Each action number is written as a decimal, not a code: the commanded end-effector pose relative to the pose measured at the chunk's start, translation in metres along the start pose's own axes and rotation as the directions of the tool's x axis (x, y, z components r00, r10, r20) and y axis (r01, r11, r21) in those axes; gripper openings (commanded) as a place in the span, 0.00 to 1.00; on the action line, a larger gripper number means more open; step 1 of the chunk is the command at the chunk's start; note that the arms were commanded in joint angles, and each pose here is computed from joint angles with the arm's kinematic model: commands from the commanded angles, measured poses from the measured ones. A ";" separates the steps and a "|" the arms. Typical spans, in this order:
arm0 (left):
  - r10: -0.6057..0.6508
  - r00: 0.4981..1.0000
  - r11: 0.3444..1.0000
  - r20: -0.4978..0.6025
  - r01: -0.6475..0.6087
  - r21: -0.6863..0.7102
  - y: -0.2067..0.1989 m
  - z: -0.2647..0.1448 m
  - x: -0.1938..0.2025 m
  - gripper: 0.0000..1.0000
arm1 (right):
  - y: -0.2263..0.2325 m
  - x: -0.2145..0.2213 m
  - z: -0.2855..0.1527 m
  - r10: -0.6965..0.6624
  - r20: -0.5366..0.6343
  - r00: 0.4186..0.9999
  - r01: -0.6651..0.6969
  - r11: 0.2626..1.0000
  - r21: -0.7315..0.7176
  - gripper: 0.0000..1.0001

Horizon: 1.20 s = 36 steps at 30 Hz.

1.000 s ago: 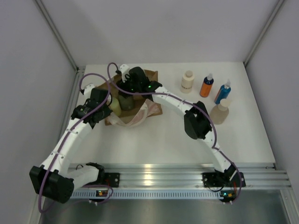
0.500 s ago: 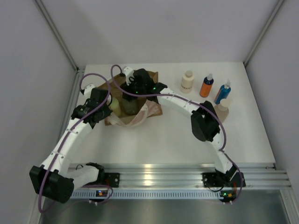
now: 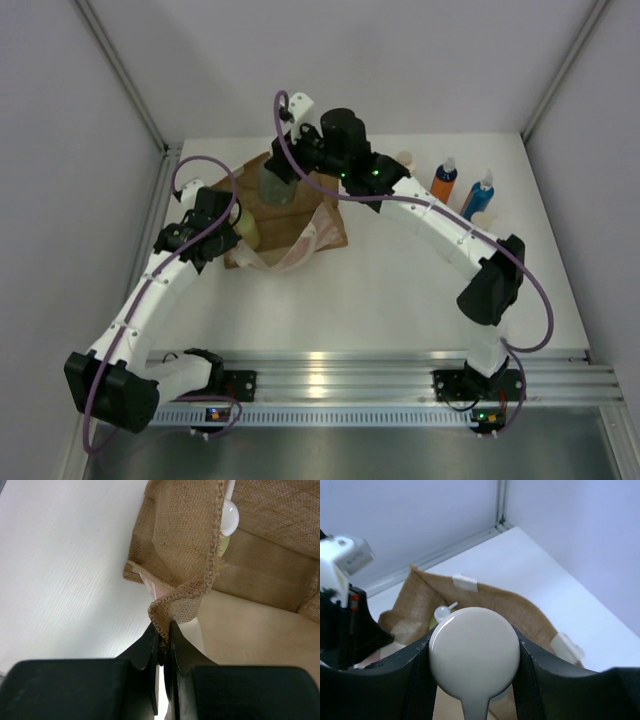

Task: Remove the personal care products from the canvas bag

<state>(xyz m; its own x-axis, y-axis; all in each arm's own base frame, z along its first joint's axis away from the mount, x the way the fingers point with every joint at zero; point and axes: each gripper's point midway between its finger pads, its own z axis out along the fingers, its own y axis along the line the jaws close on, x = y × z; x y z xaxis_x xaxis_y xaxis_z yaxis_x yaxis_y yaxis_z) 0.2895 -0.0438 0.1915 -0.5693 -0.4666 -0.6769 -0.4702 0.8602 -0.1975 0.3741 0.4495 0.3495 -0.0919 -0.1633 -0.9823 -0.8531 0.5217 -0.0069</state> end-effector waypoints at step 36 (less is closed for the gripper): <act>0.086 0.991 0.996 -0.108 -0.084 0.017 0.004 -0.003 0.022 0.00 | -0.236 0.118 -0.237 0.056 0.226 0.973 -0.213 0.606 0.767 0.00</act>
<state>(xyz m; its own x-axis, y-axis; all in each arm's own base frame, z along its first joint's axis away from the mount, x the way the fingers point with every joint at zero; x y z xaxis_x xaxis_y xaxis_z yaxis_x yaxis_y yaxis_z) 0.2889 -0.0469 0.1913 -0.5968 -0.4412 -0.6702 -0.4391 0.8787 -0.1875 0.4093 0.1025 0.1668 -0.4208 -0.1068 -0.9008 -0.1309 0.9898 -0.0562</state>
